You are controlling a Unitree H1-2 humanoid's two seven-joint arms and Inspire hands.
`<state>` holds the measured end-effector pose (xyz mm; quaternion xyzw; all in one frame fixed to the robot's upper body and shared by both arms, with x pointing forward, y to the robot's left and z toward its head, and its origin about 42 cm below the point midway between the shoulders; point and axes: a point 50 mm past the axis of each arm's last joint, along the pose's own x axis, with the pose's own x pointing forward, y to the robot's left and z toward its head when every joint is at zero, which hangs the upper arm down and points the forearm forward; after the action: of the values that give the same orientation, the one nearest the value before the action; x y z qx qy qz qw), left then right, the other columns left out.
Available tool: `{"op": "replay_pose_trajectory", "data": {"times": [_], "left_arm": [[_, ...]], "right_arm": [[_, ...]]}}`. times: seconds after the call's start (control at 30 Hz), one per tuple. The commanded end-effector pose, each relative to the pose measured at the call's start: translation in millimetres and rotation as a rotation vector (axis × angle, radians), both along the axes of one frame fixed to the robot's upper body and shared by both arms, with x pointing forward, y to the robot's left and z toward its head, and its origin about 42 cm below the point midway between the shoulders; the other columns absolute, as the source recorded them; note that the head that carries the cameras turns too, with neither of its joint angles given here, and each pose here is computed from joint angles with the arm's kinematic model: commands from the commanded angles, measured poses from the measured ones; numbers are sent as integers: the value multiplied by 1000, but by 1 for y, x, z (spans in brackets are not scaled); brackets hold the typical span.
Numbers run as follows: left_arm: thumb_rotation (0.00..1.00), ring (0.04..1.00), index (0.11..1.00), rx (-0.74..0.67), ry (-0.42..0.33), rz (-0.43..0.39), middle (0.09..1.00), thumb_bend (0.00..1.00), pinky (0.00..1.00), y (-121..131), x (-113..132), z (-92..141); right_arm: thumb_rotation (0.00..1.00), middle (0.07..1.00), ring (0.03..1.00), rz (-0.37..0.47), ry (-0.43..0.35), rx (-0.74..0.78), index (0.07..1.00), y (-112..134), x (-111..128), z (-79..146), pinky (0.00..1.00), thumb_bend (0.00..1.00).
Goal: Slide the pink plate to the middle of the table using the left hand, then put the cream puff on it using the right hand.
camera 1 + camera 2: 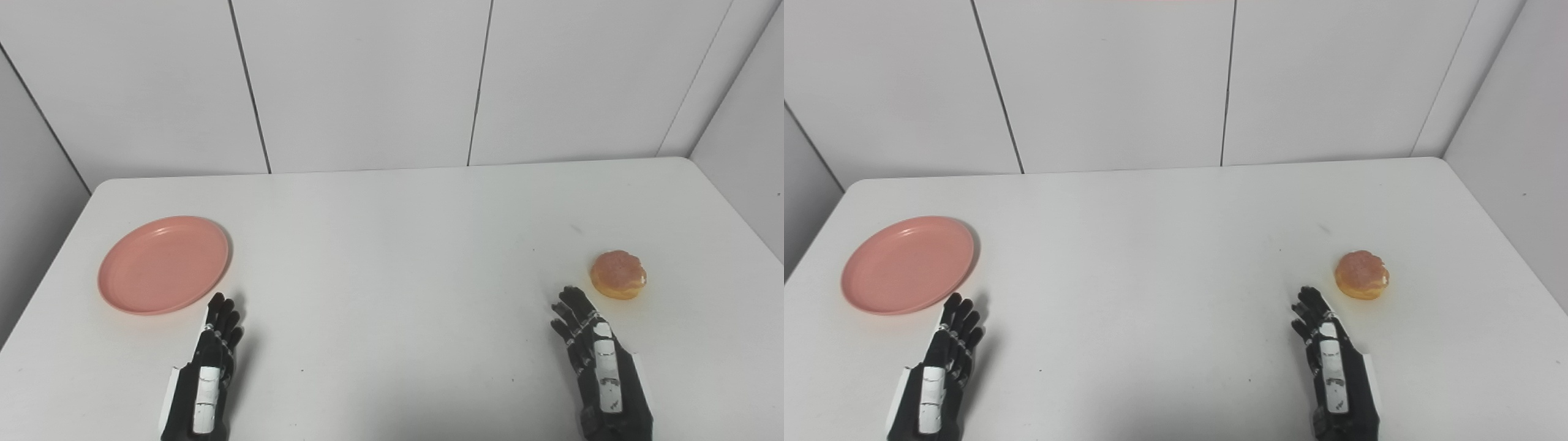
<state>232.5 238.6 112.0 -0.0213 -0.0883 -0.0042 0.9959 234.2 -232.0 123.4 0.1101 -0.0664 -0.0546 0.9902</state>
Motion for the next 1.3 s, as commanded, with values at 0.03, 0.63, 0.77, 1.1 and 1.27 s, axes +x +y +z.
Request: {"op": "replay_pose_trajectory", "data": {"times": [0.03, 0.63, 0.77, 1.1, 1.27], "left_arm": [[924, 1000, 1000, 1, 39, -5, 1000, 909, 1000, -4, -8, -6], [923, 995, 999, 8, 44, -31, 986, 908, 1000, -17, -8, -7], [929, 996, 1000, 19, 34, -35, 986, 914, 1000, -20, -7, -6], [926, 999, 1000, 24, 37, -43, 987, 916, 1000, -18, -7, -6], [916, 996, 999, 15, 42, -42, 981, 919, 998, -19, -6, -7]], "right_arm": [[887, 905, 913, 5, 17, 7, 848, -2, -3, 1, 923, 826], [910, 919, 928, 30, 21, -2, 856, -18, -3, 1, 957, 808], [898, 913, 926, 32, 25, 7, 851, -20, -3, 1, 951, 808], [896, 919, 934, 42, 29, 9, 855, -19, -3, 1, 962, 811], [901, 914, 924, 38, 30, 2, 850, -18, -3, 2, 944, 815]]}}
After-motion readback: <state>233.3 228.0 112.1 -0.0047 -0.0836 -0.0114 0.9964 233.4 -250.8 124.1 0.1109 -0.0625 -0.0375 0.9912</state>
